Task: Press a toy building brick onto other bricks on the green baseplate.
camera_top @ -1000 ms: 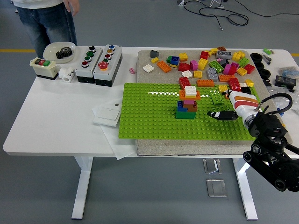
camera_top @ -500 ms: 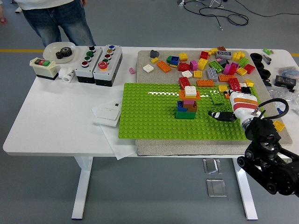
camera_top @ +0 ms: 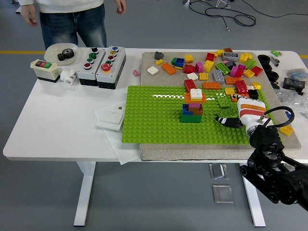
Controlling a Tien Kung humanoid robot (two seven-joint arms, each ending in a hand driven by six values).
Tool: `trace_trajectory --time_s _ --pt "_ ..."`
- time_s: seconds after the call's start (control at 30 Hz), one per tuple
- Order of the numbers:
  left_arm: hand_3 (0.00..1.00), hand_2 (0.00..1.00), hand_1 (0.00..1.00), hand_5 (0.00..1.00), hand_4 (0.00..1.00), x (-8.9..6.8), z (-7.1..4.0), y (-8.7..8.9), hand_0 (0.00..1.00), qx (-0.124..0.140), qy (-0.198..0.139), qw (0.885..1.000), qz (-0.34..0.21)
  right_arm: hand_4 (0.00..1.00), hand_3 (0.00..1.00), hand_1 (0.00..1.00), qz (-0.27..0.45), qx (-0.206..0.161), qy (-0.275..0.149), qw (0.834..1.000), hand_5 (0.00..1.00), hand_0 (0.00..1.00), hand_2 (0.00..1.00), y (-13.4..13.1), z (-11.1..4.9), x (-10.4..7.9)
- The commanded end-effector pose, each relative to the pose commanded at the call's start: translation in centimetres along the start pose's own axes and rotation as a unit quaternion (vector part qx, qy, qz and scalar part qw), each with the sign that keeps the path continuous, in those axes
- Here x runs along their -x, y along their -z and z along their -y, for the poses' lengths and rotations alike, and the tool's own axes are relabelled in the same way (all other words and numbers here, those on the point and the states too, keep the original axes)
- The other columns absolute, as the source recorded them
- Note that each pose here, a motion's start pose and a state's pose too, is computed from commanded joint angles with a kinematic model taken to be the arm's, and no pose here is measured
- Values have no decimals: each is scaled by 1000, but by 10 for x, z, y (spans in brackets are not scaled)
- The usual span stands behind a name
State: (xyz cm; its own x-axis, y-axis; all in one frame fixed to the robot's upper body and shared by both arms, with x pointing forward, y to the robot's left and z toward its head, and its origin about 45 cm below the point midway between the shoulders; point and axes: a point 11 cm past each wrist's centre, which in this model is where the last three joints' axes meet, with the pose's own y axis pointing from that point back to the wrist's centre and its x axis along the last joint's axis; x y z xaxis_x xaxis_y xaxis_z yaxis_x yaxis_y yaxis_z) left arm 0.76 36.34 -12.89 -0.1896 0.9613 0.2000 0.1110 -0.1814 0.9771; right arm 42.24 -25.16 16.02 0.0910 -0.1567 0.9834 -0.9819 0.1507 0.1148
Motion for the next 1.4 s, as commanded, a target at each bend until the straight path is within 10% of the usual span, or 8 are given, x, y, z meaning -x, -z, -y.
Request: trace_trajectory --time_s 1.4 --pt "641 836 840 644 721 -2 0 3 877 -4 -2 1000 5 998 755 566 18 11 27 999 604 691 667 -3 2 10"
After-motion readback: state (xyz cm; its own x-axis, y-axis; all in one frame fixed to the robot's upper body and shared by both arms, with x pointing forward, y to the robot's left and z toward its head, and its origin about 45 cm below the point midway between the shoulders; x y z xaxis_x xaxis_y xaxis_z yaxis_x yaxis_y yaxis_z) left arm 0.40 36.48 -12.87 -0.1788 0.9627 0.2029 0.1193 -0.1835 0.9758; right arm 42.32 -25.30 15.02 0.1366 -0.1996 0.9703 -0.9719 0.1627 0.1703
